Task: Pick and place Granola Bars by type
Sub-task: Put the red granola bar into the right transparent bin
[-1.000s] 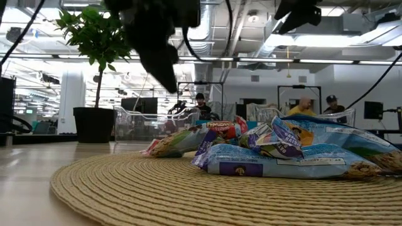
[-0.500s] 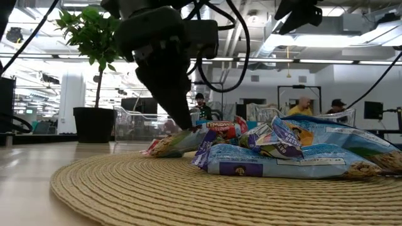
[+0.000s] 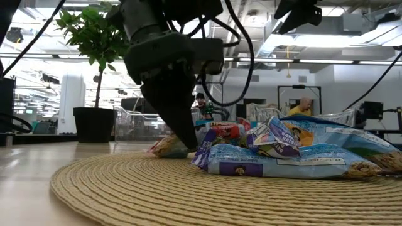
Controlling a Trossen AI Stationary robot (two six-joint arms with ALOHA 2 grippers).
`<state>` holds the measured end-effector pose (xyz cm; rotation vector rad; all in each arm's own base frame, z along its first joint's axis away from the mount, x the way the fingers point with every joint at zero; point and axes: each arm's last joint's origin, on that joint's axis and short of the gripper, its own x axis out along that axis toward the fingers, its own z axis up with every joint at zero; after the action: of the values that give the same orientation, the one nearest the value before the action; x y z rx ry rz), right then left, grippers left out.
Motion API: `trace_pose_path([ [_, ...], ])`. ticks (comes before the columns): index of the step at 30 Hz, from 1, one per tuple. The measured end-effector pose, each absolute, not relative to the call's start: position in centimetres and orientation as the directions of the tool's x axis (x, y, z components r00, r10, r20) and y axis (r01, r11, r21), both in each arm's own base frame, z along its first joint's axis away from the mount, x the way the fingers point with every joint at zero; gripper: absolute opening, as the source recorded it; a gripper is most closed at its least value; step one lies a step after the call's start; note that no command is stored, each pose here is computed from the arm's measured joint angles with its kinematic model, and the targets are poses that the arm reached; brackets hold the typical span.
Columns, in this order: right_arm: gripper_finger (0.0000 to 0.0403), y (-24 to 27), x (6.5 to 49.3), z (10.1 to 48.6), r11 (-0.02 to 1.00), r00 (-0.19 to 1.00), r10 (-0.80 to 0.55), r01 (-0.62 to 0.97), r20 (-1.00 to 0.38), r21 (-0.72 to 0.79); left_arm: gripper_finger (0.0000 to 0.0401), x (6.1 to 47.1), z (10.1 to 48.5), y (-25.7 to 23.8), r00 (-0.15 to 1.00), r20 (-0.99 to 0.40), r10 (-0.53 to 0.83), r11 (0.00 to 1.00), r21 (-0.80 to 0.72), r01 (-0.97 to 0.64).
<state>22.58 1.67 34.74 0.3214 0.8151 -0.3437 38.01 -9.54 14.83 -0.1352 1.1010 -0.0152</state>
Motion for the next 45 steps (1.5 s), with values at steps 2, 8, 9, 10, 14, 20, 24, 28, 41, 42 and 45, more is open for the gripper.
trace_pose_path([
  [2, 0.0224, 1.7, 22.6, 34.7, 0.898, 0.636, -0.17, 0.415, -0.752, 0.148, 0.0145, 38.0, 14.8, -9.5, 0.449, -0.89, -0.074, 0.991, -0.115, -0.064],
  [8, 0.0224, 1.7, 22.6, 34.7, 0.898, 0.639, -0.166, 0.412, -0.751, 0.152, 0.0072, 37.7, 15.5, -9.4, 0.45, -0.889, -0.081, 0.984, -0.145, -0.108],
  [9, 0.0224, 1.7, 22.6, 34.8, 0.897, 0.64, -0.166, 0.413, -0.75, 0.154, 0.0058, 37.7, 16.0, -9.2, 0.461, -0.884, -0.077, 0.981, -0.15, -0.124],
  [10, 0.0224, 1.7, 22.6, 34.8, 0.894, 0.642, -0.166, 0.418, -0.748, 0.16, 0.0046, 37.6, 16.6, -9.0, 0.477, -0.876, -0.068, 0.978, -0.152, -0.14],
  [14, 0.0224, 1.7, 22.8, 34.9, 0.868, 0.661, -0.164, 0.45, -0.733, 0.211, 0.0016, 37.0, 19.5, -7.3, 0.533, -0.846, 0.009, 0.959, -0.144, -0.245],
  [20, 0.0224, 1.5, 23.5, 35.6, 0.797, 0.73, -0.168, 0.495, -0.662, 0.344, 0.0035, 35.5, 25.3, -3.8, 0.661, -0.729, 0.177, 0.878, -0.187, -0.441],
  [24, 0.0224, 0.8, 24.2, 36.3, 0.763, 0.784, -0.187, 0.495, -0.592, 0.415, 0.0042, 34.2, 29.5, -1.7, 0.758, -0.591, 0.276, 0.822, -0.263, -0.505],
  [28, 0.0224, 0.0, 24.9, 37.4, 0.745, 0.852, -0.211, 0.457, -0.479, 0.485, 0.0033, 33.2, 32.4, -0.2, 0.825, -0.47, 0.315, 0.808, -0.322, -0.493],
  [41, 0.0224, -2.0, 28.1, 37.6, 0.748, 0.938, -0.078, 0.279, -0.338, 0.602, 0.0032, 33.0, 34.9, 0.4, 0.913, -0.309, 0.267, 0.831, -0.406, -0.381],
  [42, 0.0224, -2.0, 28.7, 37.3, 0.75, 0.941, -0.055, 0.26, -0.335, 0.608, 0.0032, 33.0, 35.0, 0.4, 0.916, -0.305, 0.26, 0.833, -0.41, -0.373],
  [45, 0.0224, -2.0, 30.1, 36.6, 0.765, 0.947, -0.04, 0.234, -0.318, 0.6, 0.0033, 33.0, 34.9, 0.3, 0.92, -0.309, 0.243, 0.836, -0.413, -0.36],
])
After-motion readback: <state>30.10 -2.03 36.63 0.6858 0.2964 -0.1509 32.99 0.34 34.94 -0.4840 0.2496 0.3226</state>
